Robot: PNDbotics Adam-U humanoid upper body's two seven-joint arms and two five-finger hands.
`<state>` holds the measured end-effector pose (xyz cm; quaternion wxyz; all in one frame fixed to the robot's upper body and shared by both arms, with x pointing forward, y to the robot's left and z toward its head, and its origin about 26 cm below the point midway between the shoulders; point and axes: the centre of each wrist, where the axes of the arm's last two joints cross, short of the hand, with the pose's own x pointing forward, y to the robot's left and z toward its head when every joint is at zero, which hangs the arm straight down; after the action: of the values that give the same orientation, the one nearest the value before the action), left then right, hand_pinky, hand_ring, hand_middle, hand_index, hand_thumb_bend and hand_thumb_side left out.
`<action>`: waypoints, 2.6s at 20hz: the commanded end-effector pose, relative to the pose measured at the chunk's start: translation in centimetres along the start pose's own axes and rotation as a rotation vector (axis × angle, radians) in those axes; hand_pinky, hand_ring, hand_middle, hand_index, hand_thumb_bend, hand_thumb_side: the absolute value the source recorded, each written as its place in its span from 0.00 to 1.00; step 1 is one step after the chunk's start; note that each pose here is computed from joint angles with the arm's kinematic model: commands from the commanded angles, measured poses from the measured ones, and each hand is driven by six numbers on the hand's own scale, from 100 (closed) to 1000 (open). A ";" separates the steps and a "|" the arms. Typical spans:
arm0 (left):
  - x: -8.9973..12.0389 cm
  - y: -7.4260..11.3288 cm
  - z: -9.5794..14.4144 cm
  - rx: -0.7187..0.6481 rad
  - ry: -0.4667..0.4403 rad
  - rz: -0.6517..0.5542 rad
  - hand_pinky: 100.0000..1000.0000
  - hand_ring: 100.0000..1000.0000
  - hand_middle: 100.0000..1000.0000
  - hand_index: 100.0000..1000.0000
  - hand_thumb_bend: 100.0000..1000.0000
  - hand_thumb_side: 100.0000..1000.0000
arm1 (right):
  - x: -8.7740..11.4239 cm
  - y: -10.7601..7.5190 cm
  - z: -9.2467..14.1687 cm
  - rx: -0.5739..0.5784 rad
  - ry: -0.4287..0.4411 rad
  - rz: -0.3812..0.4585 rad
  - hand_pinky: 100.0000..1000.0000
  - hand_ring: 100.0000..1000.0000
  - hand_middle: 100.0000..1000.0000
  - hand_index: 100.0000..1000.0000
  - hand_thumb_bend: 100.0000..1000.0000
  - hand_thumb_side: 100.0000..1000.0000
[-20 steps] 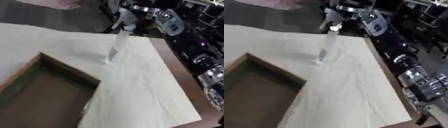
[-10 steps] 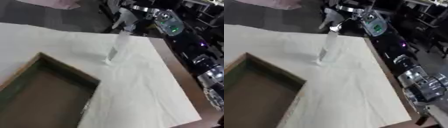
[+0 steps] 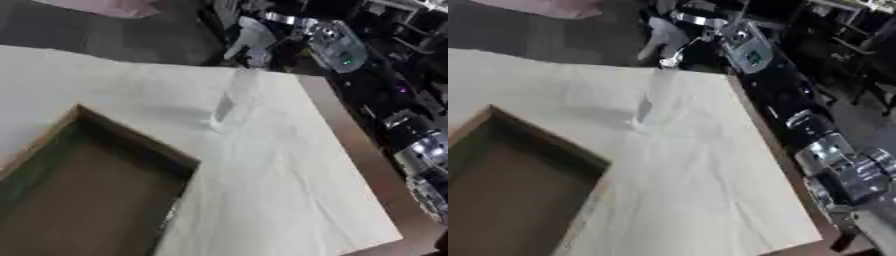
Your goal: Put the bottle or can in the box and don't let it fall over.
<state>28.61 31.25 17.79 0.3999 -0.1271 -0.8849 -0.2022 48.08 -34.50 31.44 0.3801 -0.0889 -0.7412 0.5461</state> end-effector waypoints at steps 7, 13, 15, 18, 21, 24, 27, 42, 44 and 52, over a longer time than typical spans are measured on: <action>0.7 0.0 -0.6 -0.016 -0.029 -0.003 0.54 0.72 0.61 0.88 0.02 0.75 | 0.5 -1.8 1.4 0.060 -0.074 0.090 0.00 0.85 0.24 0.42 0.15 0.02; 0.8 0.0 -0.6 -0.018 -0.031 0.001 0.54 0.72 0.61 0.88 0.02 0.75 | 0.6 -1.8 1.4 0.024 -0.086 0.081 0.00 0.78 0.13 0.29 0.10 0.09; 0.8 0.0 -0.7 -0.019 -0.031 0.003 0.54 0.72 0.60 0.88 0.02 0.75 | 0.6 -1.8 1.4 0.015 -0.091 0.081 0.00 0.76 0.10 0.26 0.08 0.10; 0.8 0.0 -0.6 -0.018 -0.029 0.005 0.54 0.72 0.60 0.88 0.02 0.75 | 0.7 -1.8 1.4 0.006 -0.098 0.080 0.00 0.72 0.06 0.20 0.05 0.12; 0.8 0.0 -0.6 -0.018 -0.029 0.007 0.54 0.72 0.60 0.88 0.02 0.75 | 0.8 -1.8 1.3 0.005 -0.107 0.083 0.00 0.71 0.05 0.18 0.05 0.13; 0.8 0.0 -0.6 -0.017 -0.026 0.009 0.54 0.72 0.60 0.87 0.02 0.75 | 0.8 -1.9 1.3 0.005 -0.116 0.086 0.00 0.70 0.04 0.18 0.04 0.13; 0.7 0.0 -0.5 -0.015 -0.022 0.012 0.54 0.72 0.60 0.87 0.02 0.75 | 0.9 -2.0 1.4 0.005 -0.121 0.089 0.00 0.70 0.04 0.17 0.04 0.14; 0.8 0.3 -0.1 0.010 -0.013 0.045 0.55 0.73 0.60 0.87 0.02 0.72 | 1.7 -3.1 1.3 0.003 -0.143 0.138 0.00 0.69 0.03 0.15 0.05 0.18; 0.8 0.3 -0.3 0.008 -0.020 0.055 0.55 0.73 0.60 0.87 0.02 0.72 | 1.9 -3.2 1.2 0.008 -0.146 0.137 0.00 0.69 0.03 0.15 0.05 0.18; 1.1 0.2 -1.1 0.015 -0.051 0.108 0.56 0.73 0.61 0.87 0.02 0.70 | 2.5 -3.6 0.6 0.016 -0.166 0.124 0.00 0.70 0.04 0.15 0.03 0.17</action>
<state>28.84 31.17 18.42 0.4003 -0.1745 -0.8848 -0.1625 47.73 -34.19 33.46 0.3434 -0.0784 -0.7723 0.5287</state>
